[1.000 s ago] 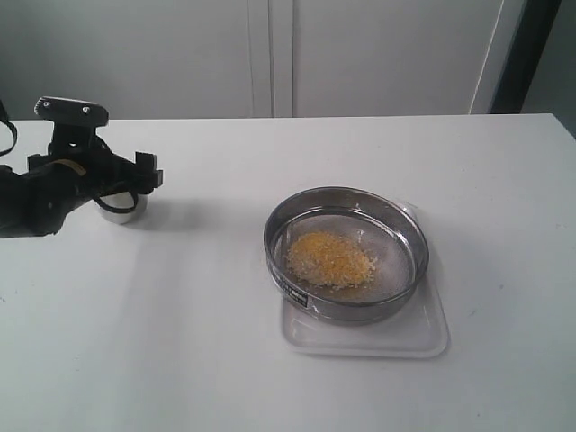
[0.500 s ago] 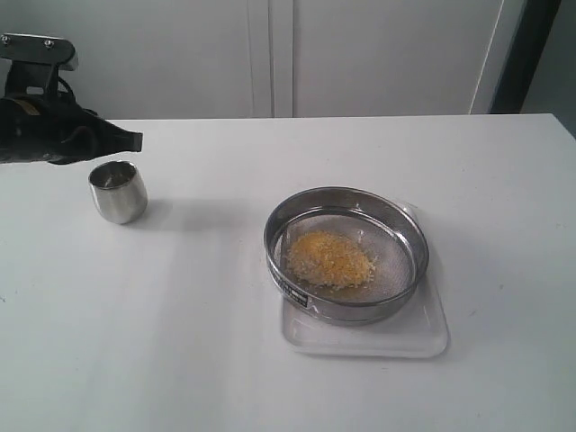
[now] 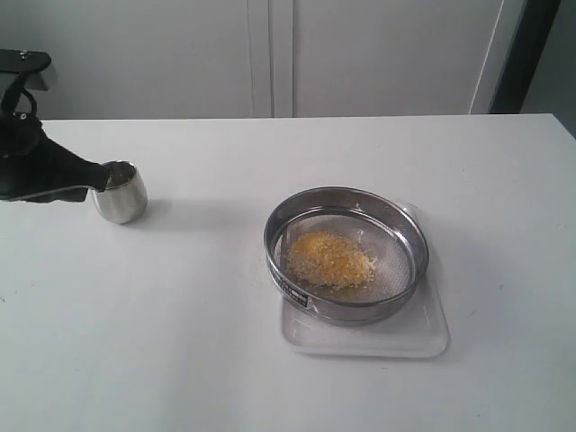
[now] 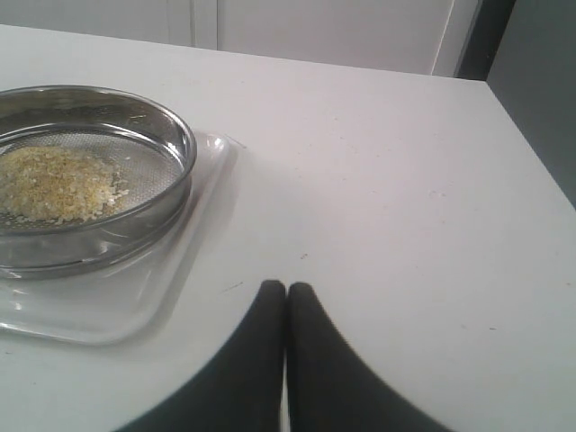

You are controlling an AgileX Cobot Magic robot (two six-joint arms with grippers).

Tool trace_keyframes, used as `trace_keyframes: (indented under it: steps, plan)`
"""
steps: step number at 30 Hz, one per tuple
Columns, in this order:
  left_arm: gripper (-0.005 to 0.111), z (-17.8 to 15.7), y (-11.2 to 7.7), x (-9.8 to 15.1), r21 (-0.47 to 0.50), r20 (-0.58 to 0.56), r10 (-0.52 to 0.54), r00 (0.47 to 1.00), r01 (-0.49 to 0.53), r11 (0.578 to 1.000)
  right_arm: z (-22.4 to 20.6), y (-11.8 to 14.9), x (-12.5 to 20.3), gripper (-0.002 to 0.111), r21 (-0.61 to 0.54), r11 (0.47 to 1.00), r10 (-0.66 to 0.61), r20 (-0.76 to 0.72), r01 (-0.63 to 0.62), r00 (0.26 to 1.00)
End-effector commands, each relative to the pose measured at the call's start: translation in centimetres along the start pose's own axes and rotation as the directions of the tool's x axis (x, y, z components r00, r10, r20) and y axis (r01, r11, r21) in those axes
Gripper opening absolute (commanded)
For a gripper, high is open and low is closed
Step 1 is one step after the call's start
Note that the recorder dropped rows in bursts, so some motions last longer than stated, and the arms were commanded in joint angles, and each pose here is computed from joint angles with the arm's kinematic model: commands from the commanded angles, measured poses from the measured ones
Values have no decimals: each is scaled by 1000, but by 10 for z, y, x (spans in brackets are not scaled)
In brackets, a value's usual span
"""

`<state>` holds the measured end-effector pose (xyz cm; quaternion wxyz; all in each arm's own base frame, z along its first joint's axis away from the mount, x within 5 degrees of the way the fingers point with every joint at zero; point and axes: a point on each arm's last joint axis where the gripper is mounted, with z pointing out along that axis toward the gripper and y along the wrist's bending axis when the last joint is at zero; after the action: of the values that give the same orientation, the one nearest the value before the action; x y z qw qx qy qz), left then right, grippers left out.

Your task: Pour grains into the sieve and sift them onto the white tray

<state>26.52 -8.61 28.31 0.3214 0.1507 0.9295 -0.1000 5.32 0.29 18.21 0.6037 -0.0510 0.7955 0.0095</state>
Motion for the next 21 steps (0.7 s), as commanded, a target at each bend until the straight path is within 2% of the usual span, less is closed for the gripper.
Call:
trace_keyframes:
  steps: [1,9,14,21]
  plan:
    - [0,-22,-1,10,11,-79,-36,996,37,999,0,0,0,0,-3,1000,4,14,-4,1000]
    - [0,-62,18,25,-56,-112,-103,988,97,994,0,0,0,0,-3,1000,4,14,-4,1000]
    - [0,-91,22,30,-84,-39,-126,991,123,989,0,0,0,0,-3,1000,4,14,-4,1000]
    - [0,-128,12,45,-92,91,-98,991,106,990,0,0,0,0,-3,1000,4,14,-4,1000]
